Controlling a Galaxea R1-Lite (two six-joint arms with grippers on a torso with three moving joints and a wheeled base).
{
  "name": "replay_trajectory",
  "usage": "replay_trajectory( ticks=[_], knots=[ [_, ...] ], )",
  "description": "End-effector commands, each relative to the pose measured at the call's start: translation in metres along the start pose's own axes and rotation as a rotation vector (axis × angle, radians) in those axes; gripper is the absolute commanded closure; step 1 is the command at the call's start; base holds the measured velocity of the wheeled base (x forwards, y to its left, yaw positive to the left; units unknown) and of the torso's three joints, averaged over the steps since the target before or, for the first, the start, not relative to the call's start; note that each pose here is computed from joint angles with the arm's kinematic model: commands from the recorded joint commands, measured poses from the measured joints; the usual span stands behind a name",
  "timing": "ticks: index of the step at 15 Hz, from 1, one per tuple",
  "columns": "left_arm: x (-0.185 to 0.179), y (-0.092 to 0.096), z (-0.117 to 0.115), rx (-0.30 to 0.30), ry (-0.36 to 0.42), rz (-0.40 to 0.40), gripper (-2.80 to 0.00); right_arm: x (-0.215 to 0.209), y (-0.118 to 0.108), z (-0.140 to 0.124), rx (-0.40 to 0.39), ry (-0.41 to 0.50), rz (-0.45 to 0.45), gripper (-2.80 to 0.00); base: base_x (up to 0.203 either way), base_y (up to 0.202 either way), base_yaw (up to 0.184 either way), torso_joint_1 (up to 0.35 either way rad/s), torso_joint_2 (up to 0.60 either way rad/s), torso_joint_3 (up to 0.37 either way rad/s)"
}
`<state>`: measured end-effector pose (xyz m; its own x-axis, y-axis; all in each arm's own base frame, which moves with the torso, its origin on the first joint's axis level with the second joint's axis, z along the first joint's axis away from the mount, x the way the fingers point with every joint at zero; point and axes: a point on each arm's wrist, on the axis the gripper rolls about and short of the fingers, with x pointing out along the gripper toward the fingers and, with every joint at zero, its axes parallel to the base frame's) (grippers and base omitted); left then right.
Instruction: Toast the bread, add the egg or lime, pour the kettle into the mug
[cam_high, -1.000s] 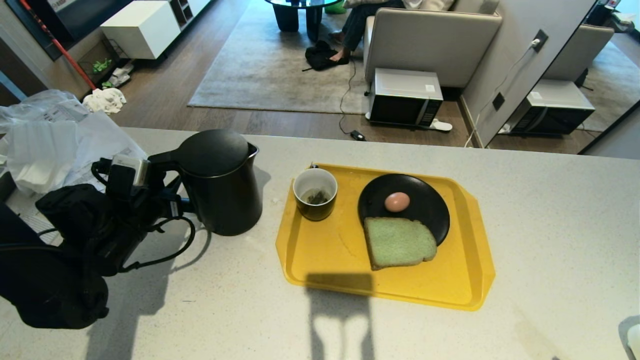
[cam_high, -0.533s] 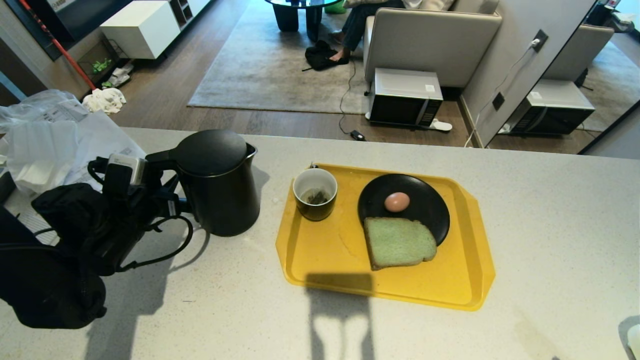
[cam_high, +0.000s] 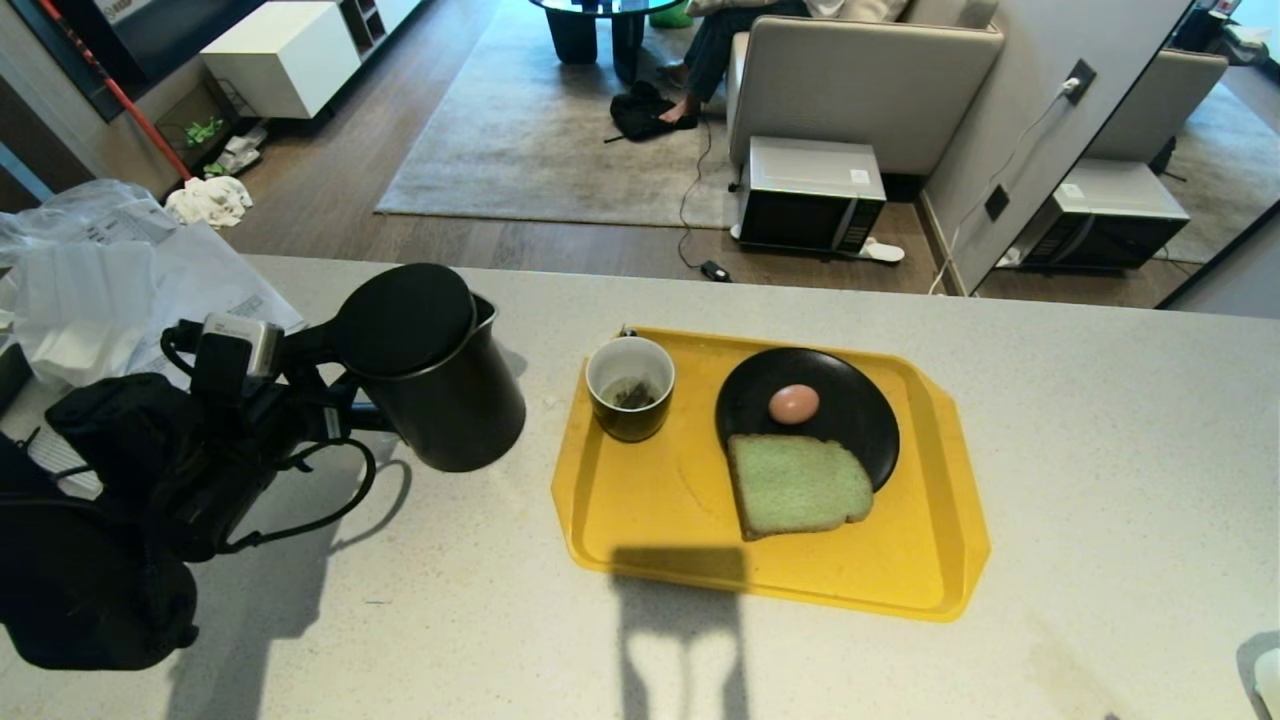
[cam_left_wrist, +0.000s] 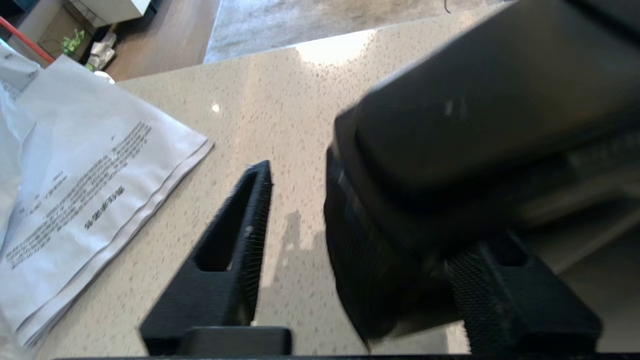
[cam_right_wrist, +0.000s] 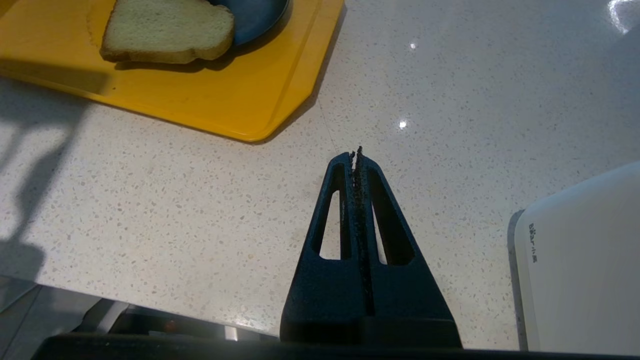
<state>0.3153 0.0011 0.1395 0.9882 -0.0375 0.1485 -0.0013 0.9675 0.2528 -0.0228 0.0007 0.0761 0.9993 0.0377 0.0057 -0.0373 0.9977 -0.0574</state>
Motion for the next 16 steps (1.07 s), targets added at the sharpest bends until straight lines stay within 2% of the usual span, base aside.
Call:
replay_trajectory(
  ticks=[1, 6, 13, 14, 16],
  knots=[
    [-0.009, 0.000, 0.001, 0.001, 0.008, -0.003, -2.80, 0.000, 0.000, 0.000, -0.001, 0.001, 0.001, 0.00, 0.000, 0.000, 0.000, 0.000, 0.00, 0.000],
    [-0.045, 0.002, 0.015, 0.021, 0.018, -0.007, -2.80, 0.000, 0.000, 0.000, -0.001, 0.001, 0.000, 0.00, 0.000, 0.000, 0.000, 0.000, 0.00, 0.000],
    [-0.086, -0.001, 0.043, 0.040, -0.055, -0.024, -2.80, 0.000, 0.000, 0.000, -0.001, 0.001, 0.001, 0.00, 0.000, 0.000, 0.000, 0.000, 0.00, 0.000],
    [-0.091, -0.001, 0.048, 0.040, -0.072, -0.027, 0.00, 0.000, 0.000, 0.000, -0.001, 0.003, 0.001, 0.00, 0.000, 0.000, 0.000, 0.000, 0.00, 0.000],
    [-0.092, -0.002, 0.060, 0.039, -0.129, -0.028, 0.00, 0.000, 0.000, 0.000, -0.001, 0.003, 0.001, 0.00, 0.000, 0.000, 0.000, 0.000, 0.00, 0.000]
  ],
)
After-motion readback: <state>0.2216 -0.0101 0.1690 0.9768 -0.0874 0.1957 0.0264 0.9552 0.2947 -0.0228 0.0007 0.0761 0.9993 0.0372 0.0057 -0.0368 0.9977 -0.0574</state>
